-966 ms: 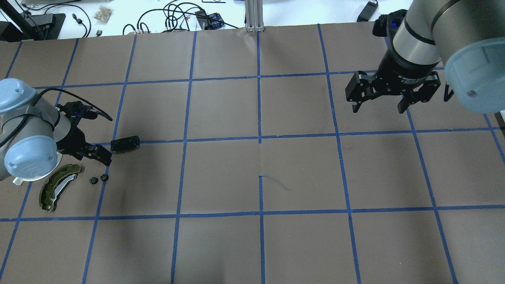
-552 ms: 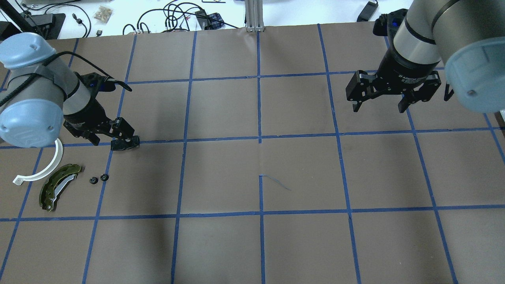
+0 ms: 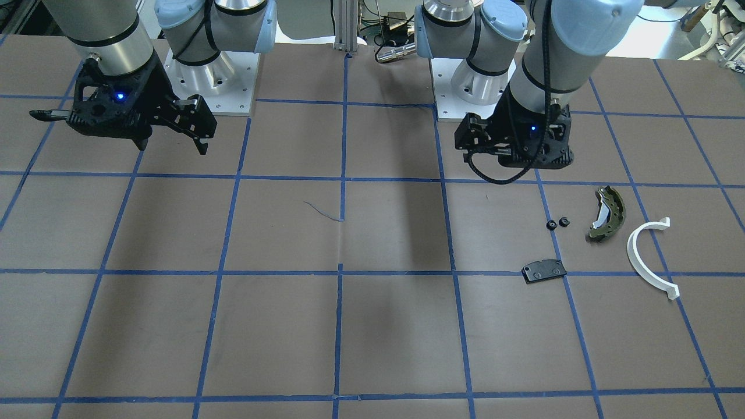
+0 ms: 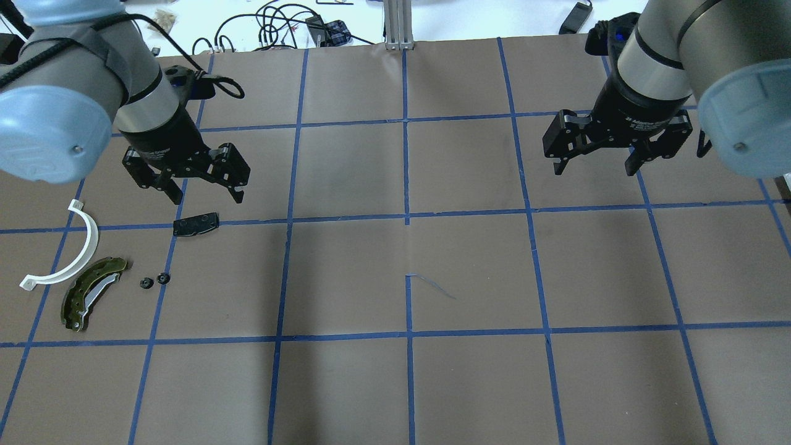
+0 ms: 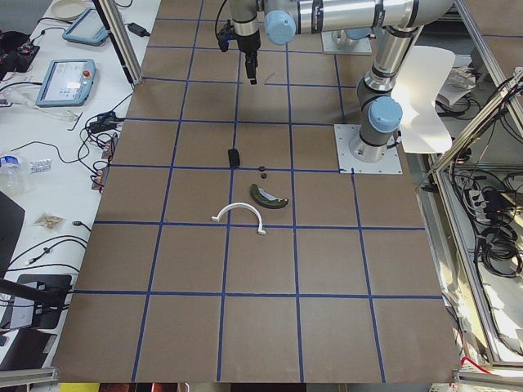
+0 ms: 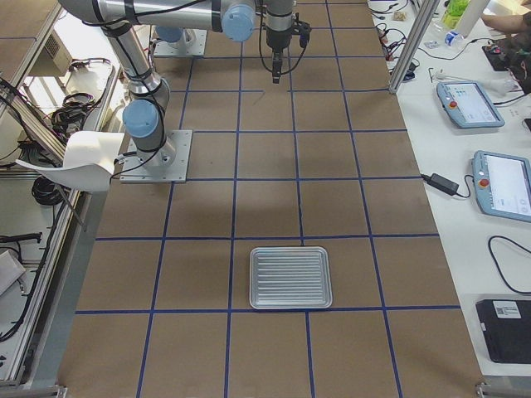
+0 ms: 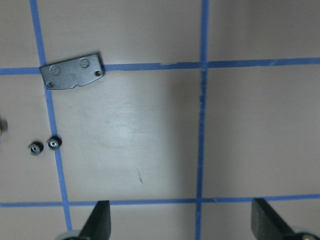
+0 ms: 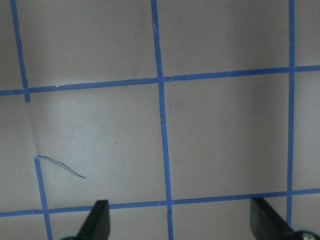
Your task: Place bearing gear from tray to pile
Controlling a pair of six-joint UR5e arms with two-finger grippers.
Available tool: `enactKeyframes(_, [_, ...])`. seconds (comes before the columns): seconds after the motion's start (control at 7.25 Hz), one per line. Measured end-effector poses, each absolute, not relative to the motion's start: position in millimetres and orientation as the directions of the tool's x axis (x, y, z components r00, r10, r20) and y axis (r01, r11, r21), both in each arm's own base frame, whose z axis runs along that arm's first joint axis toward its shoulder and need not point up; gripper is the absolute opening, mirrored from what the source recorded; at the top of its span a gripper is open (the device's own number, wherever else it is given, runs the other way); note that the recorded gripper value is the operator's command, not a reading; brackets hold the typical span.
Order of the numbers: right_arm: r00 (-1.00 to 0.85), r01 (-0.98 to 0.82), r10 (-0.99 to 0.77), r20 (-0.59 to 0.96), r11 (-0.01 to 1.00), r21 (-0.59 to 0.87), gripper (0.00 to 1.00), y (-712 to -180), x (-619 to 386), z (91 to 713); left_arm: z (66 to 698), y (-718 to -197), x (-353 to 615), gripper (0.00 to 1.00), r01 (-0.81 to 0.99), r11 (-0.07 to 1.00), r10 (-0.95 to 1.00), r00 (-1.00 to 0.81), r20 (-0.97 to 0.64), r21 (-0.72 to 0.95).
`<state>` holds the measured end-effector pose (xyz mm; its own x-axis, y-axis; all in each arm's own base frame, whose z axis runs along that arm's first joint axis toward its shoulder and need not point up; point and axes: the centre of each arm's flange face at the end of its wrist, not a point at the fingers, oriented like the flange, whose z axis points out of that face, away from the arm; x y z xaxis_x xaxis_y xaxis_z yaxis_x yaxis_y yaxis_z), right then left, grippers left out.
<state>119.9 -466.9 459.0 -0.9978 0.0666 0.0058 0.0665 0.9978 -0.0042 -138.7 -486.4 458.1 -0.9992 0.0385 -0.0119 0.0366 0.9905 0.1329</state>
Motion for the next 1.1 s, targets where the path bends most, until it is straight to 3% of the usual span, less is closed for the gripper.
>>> enactKeyframes(0.41, [-0.998, 0.067, 0.067, 0.010, 0.998, -0.003, 1.00, -467, 119, 458, 513, -473, -153, 1.00, 0.050, 0.996, 0.049, -0.999, 0.015, 0.068])
enactKeyframes(1.1, [-0.998, 0.064, 0.064, 0.013, 0.998, -0.008, 1.00, -467, 119, 459, 528, -472, -153, 1.00, 0.122, 0.988, 0.124, -0.992, 0.014, -0.093])
